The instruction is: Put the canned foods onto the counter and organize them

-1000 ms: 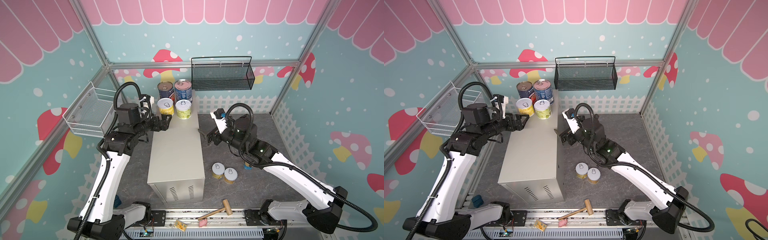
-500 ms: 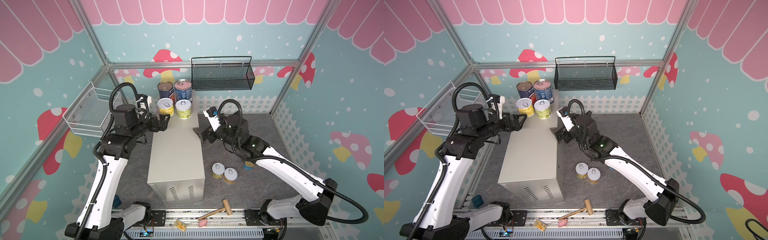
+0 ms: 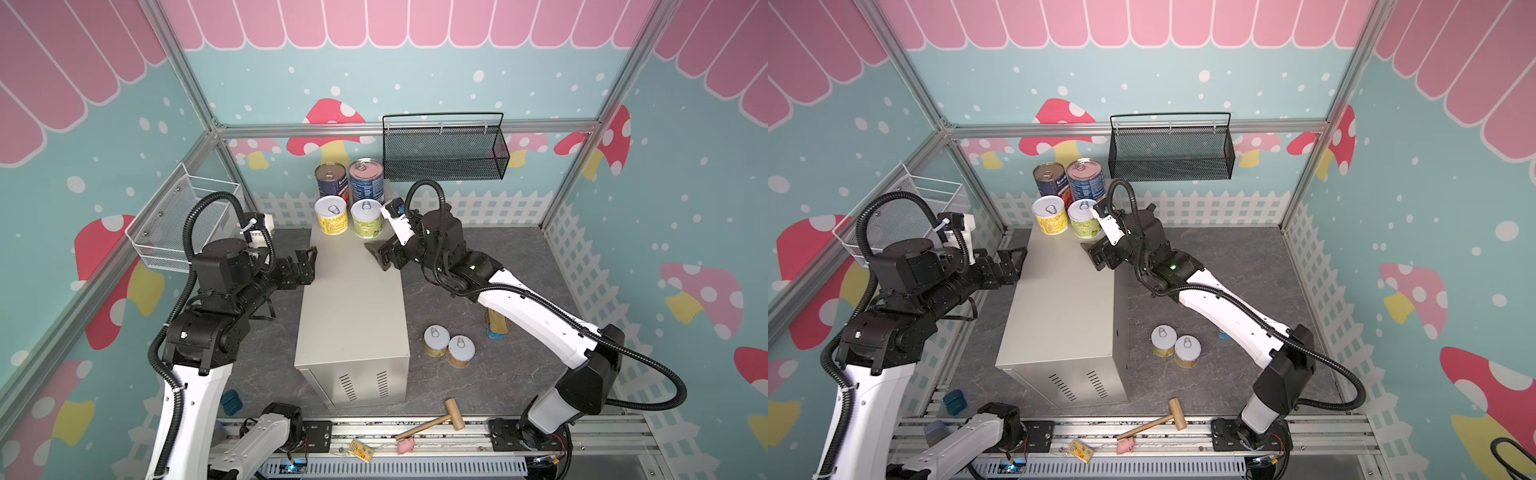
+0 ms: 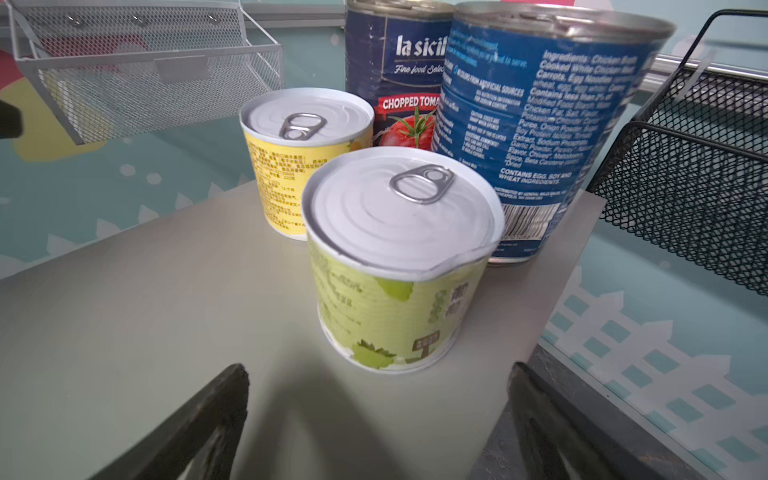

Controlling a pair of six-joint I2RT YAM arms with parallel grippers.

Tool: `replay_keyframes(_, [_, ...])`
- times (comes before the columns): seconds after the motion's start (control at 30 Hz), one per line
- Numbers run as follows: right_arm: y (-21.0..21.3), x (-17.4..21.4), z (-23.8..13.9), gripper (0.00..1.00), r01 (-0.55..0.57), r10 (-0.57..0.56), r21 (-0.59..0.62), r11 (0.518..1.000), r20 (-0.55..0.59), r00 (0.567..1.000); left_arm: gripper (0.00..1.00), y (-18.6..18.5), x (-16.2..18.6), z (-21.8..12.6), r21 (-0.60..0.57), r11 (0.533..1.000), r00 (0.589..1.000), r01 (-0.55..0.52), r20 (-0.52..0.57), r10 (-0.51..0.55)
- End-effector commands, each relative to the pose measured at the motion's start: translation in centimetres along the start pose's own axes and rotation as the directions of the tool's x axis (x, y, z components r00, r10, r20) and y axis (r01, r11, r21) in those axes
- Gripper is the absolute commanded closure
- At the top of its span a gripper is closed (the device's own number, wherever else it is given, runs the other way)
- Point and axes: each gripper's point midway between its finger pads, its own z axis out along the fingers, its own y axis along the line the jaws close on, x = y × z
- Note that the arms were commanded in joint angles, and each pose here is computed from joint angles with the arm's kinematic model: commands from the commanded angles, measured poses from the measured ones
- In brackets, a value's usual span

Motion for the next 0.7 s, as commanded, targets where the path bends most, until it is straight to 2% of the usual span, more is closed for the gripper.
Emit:
replay_keyframes(0.0, [-0.9,-1.4,0.6,0.02,-0.001,-0.001,0.047,0.999,0.030,1.000,0.01,0.0,1.7,-1.2,0.010,1.000,0.999,0.000,-0.040,0.001])
replay_keyframes(0.27, [-1.1,-1.9,2.0,0.02,-0.019,0.016,0.058,0.998,0.052,0.999,0.00,-3.0,4.0,-2.5,0.182,0.983,0.995,-0.031,-0.084,0.047])
replay_keyframes(0.67, [-1.6,-2.3,3.8,0.06,-0.034,0.030,0.082,0.996,0.061,0.998,0.01,-4.0,5.0,-3.1,0.217,0.970,0.989,-0.112,-0.072,0.130])
